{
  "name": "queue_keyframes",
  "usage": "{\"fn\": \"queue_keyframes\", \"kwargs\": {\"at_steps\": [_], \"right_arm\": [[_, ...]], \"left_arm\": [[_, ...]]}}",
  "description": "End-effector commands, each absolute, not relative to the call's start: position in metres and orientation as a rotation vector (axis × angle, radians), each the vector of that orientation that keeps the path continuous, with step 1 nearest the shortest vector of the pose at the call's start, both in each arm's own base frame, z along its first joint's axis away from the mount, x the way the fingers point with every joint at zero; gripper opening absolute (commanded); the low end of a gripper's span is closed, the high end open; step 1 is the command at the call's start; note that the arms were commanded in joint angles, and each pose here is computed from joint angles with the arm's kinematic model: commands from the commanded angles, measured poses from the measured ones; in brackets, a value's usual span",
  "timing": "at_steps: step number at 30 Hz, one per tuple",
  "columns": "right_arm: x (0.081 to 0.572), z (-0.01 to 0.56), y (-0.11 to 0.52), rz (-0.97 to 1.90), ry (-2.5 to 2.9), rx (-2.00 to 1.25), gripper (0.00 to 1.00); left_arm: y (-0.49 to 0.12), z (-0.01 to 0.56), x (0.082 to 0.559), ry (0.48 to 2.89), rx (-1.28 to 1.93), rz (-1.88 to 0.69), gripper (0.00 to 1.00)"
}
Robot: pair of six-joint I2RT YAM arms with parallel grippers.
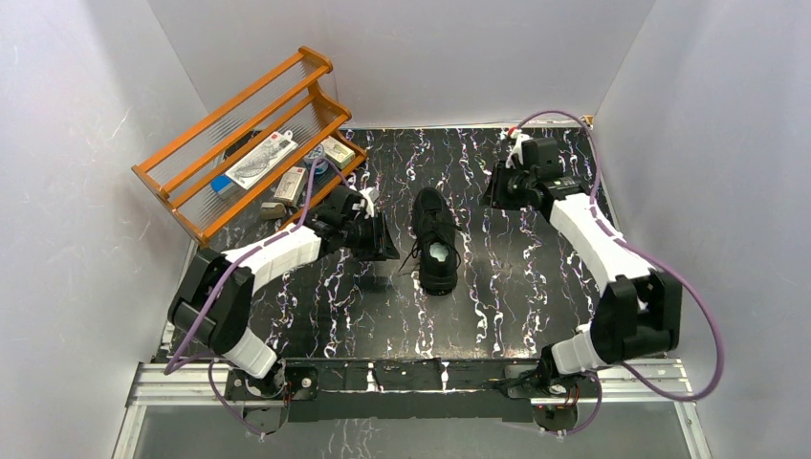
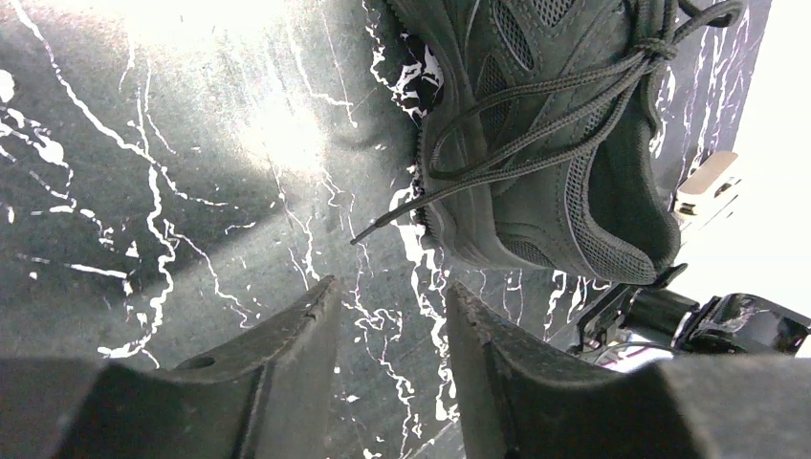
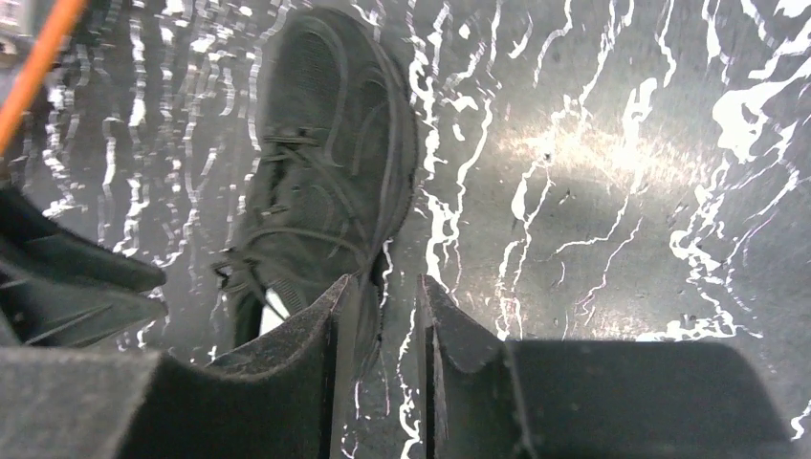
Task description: Tie the shoes
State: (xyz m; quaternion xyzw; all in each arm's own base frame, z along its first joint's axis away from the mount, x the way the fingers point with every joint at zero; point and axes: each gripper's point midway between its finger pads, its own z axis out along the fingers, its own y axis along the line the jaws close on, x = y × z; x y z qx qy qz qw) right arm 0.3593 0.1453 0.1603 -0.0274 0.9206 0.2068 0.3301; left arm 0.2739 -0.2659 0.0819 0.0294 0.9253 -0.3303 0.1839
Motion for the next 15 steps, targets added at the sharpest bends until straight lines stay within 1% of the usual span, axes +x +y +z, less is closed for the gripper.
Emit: {"fn": "queue_keyframes", "kwargs": {"at_steps": [1, 4, 8, 10, 13, 14, 15], "right_arm": [[0.343, 0.222, 0.152, 0.618, 2.281, -0.202, 0.39], [0.331, 0.230, 0.153, 0.644, 2.275, -0.201, 0.45], [0.323, 0.249, 0.156, 0.690, 2.215, -0.190, 0.58], [0.320, 0.245, 0.166, 0.770, 2.227, -0.202, 0.63], [0.324, 0.230, 0.188, 0.951, 2.265, -0.151, 0.71], [0.326, 0.227, 0.196, 1.015, 2.250, -0.154, 0.82], [0.329, 0.221, 0.202, 1.070, 2.251, -0.154, 0.91]], "left_arm": [[-0.261, 0.120, 0.276, 2.530, 0.170, -0.911, 0.45], [-0.259, 0.133, 0.275, 2.512, 0.170, -0.905, 0.50], [-0.259, 0.156, 0.275, 2.453, 0.224, -0.913, 0.57], [-0.263, 0.158, 0.273, 2.441, 0.269, -0.950, 0.61], [-0.280, 0.153, 0.273, 2.420, 0.348, -1.059, 0.63], [-0.286, 0.150, 0.271, 2.422, 0.383, -1.111, 0.63], [-0.289, 0.143, 0.272, 2.444, 0.394, -1.122, 0.63]]}}
